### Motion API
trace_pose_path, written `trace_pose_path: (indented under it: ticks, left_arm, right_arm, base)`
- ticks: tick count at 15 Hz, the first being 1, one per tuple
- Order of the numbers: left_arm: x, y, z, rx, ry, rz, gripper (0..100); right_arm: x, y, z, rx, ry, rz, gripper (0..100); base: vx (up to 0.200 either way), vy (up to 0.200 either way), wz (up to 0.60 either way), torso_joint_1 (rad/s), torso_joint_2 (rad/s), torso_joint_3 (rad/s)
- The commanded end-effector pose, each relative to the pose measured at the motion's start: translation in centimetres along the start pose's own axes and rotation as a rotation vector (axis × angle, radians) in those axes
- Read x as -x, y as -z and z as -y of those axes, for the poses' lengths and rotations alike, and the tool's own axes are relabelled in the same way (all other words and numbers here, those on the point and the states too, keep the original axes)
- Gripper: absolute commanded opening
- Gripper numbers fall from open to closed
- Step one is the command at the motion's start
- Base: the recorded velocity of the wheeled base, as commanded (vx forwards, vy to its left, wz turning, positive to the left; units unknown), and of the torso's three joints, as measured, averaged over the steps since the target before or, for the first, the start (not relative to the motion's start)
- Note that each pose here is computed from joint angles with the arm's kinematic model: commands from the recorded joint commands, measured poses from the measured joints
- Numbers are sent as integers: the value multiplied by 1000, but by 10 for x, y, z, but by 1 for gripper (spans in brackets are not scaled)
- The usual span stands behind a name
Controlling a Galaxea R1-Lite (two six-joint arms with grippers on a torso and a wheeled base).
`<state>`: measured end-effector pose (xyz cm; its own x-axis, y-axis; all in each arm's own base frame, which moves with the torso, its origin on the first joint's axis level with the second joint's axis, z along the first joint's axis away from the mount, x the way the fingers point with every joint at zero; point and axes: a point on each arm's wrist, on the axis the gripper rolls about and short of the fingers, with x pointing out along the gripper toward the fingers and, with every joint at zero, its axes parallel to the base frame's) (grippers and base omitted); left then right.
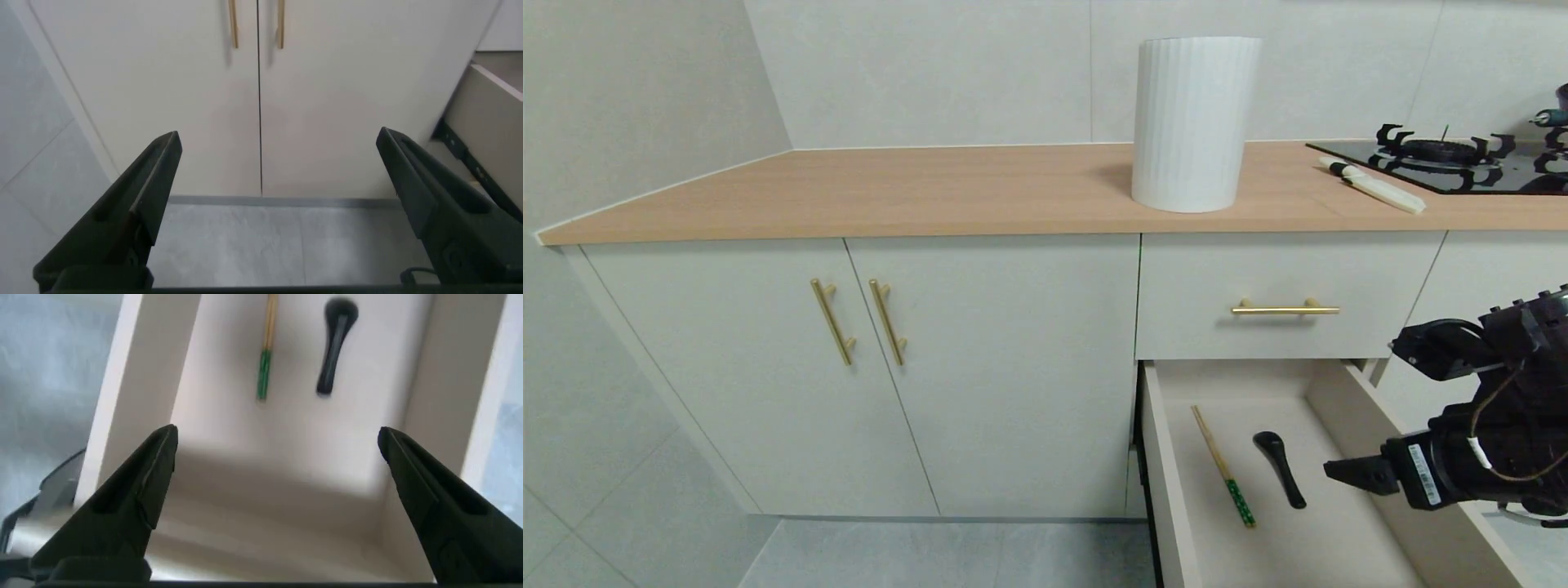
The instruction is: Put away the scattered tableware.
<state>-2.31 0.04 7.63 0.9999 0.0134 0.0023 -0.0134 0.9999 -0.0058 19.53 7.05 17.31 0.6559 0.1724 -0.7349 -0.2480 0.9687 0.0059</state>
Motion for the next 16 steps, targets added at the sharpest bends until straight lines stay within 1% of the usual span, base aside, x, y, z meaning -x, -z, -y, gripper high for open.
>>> trace_pose_path:
  ticks: [1,3,4,5,6,7,8,10,13,14,16]
  left_arm:
    - [0,1,0,0,0,-2,100]
    - [0,1,0,0,0,-2,100]
    - [0,1,0,0,0,-2,100]
    - [0,1,0,0,0,-2,100]
    - [0,0,0,0,0,-1,100]
    - [0,0,0,0,0,-1,100]
    - [0,1,0,0,0,-2,100]
    - [0,1,0,0,0,-2,100]
    - [0,1,0,0,0,-2,100]
    - [0,1,0,0,0,-2,100]
    - [0,1,0,0,0,-2,100]
  right_arm:
    - [4,4,-1,26,-14,-21,100]
    - [4,15,-4,106,-49,-123,100]
    - [5,18,-4,129,-69,-158,100]
    - [6,25,-4,187,-124,-227,100]
    - [7,30,-4,229,-163,-273,100]
    - [7,31,-5,236,-169,-282,100]
    - [1,38,-5,306,-229,-377,100]
    - [-13,43,-9,352,-258,-473,100]
    - [-41,46,-12,346,-254,-584,100]
    - [-45,47,-12,344,-253,-602,100]
    - [-53,42,-13,295,-234,-612,100]
  base:
    - [-200,0,0,-2,2,2]
    - [0,0,0,0,0,0]
    - [0,0,0,0,0,0]
    - [0,0,0,0,0,0]
    - [0,0,0,0,0,0]
    - [0,0,0,0,0,0]
    - [0,0,0,0,0,0]
    - [0,0,0,0,0,0]
    - [0,0,0,0,0,0]
    - [0,0,0,0,0,0]
    - [0,0,0,0,0,0]
